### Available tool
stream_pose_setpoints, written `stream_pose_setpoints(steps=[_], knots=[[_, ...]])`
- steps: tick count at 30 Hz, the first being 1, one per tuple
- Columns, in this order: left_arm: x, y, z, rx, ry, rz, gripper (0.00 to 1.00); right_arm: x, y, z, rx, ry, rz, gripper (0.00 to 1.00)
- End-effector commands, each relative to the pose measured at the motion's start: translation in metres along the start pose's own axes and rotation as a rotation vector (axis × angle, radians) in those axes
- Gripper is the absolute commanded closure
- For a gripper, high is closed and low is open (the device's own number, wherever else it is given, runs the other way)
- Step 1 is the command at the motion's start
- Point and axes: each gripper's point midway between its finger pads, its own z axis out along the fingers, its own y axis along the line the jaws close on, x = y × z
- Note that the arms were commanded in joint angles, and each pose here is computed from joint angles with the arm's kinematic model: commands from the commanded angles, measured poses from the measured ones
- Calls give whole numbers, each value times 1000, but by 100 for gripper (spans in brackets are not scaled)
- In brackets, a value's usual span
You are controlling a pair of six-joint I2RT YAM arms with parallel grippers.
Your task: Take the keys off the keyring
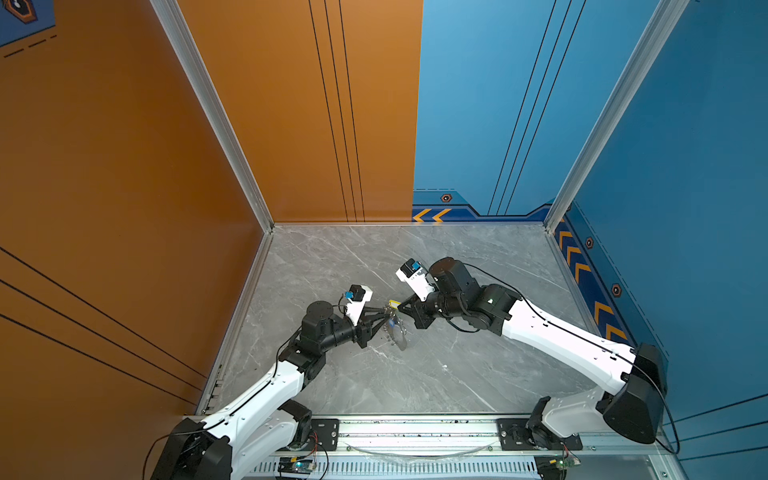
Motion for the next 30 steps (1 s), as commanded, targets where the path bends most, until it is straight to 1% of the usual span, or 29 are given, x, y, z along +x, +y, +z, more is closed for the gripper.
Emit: stream_pose_setpoints(steps=[1,6,9,22,26,30], knots=[[-7,-7,0,45,-1,98,69,-19,9,-6,-38,-49,-25,100],[-11,-14,-6,70,-24,200,67,-16,7,-4,-42,-40,-23,100],[-16,-15,-9,67,-41,229,67,-15,7,-1,-44,-34,-21,100],[-18,-8,-6,44,-36,261,68,-13,16,-1,-84,-23,-29,100],[-19,-10,-3,70,-27,246,78,-13,15,-1,-73,-23,-30,100],[-17,-9,-2,65,-23,240,82,-13,14,-1,-68,-26,-29,100]])
